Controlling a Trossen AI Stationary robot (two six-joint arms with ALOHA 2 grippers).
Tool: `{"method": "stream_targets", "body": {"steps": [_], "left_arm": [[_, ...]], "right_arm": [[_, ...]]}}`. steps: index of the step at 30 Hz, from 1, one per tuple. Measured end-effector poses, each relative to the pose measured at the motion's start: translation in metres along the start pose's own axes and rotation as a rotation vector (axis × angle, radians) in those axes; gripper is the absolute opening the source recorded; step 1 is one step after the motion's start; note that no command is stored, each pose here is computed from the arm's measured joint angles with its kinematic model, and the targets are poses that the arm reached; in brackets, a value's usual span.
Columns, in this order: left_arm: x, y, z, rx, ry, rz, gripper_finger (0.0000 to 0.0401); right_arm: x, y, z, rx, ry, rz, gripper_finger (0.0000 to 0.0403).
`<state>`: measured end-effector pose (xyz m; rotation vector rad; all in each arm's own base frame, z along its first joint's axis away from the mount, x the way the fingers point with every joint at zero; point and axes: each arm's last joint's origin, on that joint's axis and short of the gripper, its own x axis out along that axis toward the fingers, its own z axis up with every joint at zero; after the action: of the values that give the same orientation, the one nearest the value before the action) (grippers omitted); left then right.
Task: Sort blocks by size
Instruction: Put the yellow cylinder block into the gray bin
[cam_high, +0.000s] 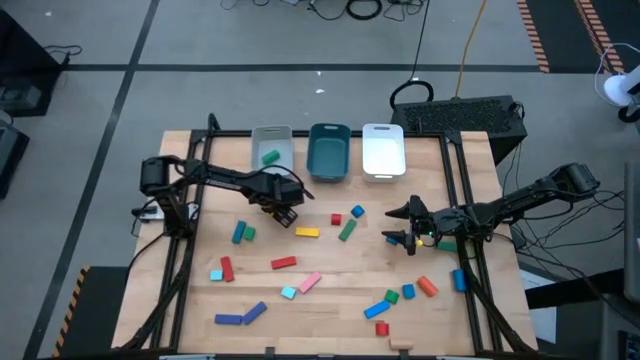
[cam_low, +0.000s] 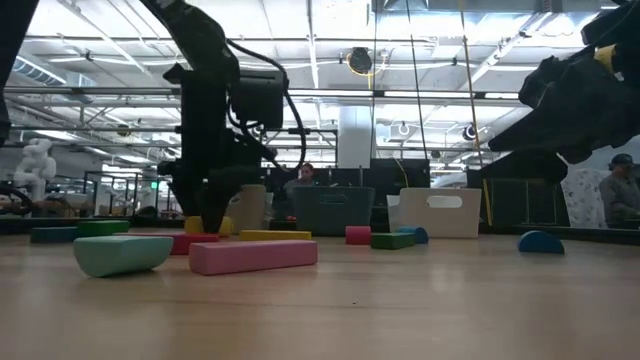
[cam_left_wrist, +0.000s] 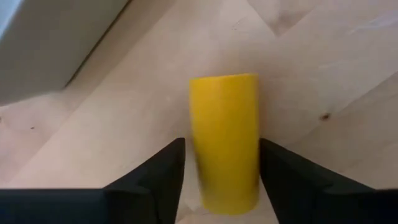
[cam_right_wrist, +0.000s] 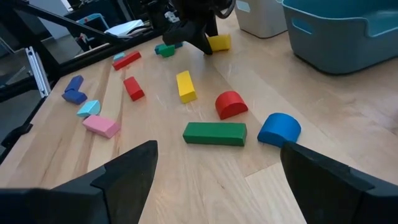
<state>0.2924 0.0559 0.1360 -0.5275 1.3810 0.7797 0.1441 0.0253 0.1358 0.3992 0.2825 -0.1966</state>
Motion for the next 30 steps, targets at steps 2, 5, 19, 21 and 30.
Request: {"method": "stream_targets", "body": {"steps": [2, 5, 19, 21, 30], "left_arm": [[0.003, -0.001, 0.000, 0.005, 0.010, 0.003, 0.0181], [0.002, -0.001, 0.000, 0.008, 0.014, -0.006, 0.0158], [-0.035, 0.001, -0.001, 0.046, -0.017, -0.040, 0.0136], [-0.043, 0.005, -0.003, 0.044, -0.022, -0.044, 0.0136], [-0.080, 0.022, 0.008, 0.025, -0.150, -0.090, 0.0136]], "right_arm": [[0.000, 0.000, 0.000, 0.000, 0.000, 0.000, 0.0327], [0.000, 0.000, 0.000, 0.003, 0.000, 0.000, 0.0327], [0.000, 0.000, 0.000, 0.008, -0.003, -0.005, 0.0322], [0.000, 0.000, 0.000, 0.008, -0.003, -0.006, 0.0317], [0.000, -0.001, 0.000, 0.024, -0.013, -0.035, 0.0305]]}}
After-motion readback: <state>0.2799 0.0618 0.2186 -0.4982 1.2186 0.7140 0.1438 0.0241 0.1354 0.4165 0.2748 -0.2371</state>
